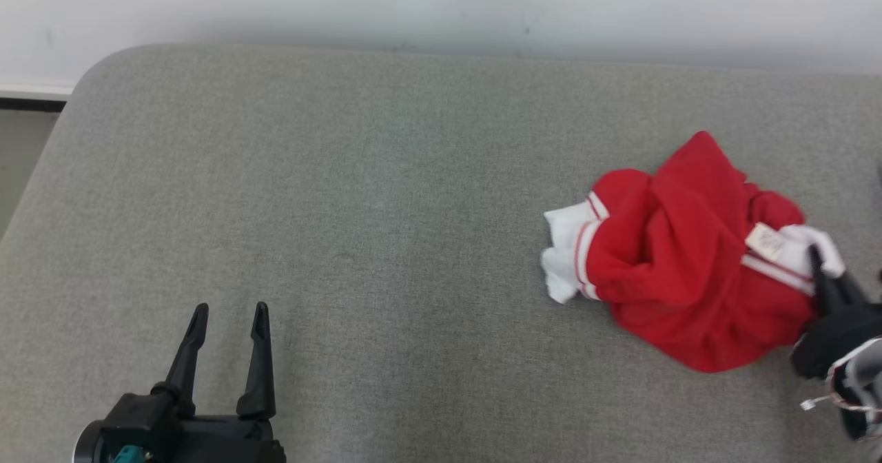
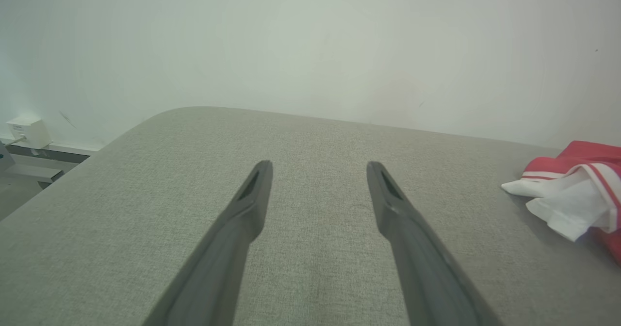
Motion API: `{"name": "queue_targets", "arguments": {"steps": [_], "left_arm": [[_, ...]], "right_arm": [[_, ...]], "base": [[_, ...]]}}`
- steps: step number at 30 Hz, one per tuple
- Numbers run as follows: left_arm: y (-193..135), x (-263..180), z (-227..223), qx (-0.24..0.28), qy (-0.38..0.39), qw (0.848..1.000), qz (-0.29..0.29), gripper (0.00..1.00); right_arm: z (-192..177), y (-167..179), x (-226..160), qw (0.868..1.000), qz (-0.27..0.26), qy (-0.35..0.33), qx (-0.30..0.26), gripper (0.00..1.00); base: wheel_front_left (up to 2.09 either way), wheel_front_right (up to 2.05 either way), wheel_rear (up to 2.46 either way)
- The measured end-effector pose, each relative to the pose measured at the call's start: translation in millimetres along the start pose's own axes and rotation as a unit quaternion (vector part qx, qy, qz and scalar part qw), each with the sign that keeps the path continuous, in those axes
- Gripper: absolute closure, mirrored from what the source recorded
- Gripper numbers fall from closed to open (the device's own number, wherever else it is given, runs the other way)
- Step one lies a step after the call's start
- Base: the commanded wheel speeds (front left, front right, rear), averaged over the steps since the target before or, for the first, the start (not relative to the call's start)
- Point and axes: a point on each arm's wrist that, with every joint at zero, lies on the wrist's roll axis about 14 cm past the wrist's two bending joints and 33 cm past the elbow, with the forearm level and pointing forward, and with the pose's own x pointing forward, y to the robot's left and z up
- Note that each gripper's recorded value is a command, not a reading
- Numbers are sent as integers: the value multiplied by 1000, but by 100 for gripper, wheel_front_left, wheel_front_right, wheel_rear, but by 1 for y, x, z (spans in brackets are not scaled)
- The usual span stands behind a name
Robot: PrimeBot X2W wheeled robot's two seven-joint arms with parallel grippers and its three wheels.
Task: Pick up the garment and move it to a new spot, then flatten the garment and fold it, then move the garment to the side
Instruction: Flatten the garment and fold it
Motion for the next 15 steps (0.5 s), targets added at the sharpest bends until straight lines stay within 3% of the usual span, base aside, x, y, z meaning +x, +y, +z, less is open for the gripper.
{"name": "queue_targets", "arguments": {"steps": [5, 9, 12, 15], "left_arm": [[-8, 0, 4, -3, -6, 1000, -12, 0], [-12, -1, 8, -6, -13, 1000, -18, 0], [-13, -4, 12, -7, -18, 1000, -20, 0], [-11, -8, 15, -7, -22, 1000, -17, 0]], "right_arm": [[56, -49, -8, 997, -40, -61, -35, 100], [115, -65, -14, 988, -48, -128, -65, 100], [163, -58, -17, 979, -38, -180, -83, 100], [192, -29, -19, 972, -3, -215, -97, 100]], "base": [[0, 0, 0], [0, 0, 0], [0, 0, 0], [0, 0, 0]]}}
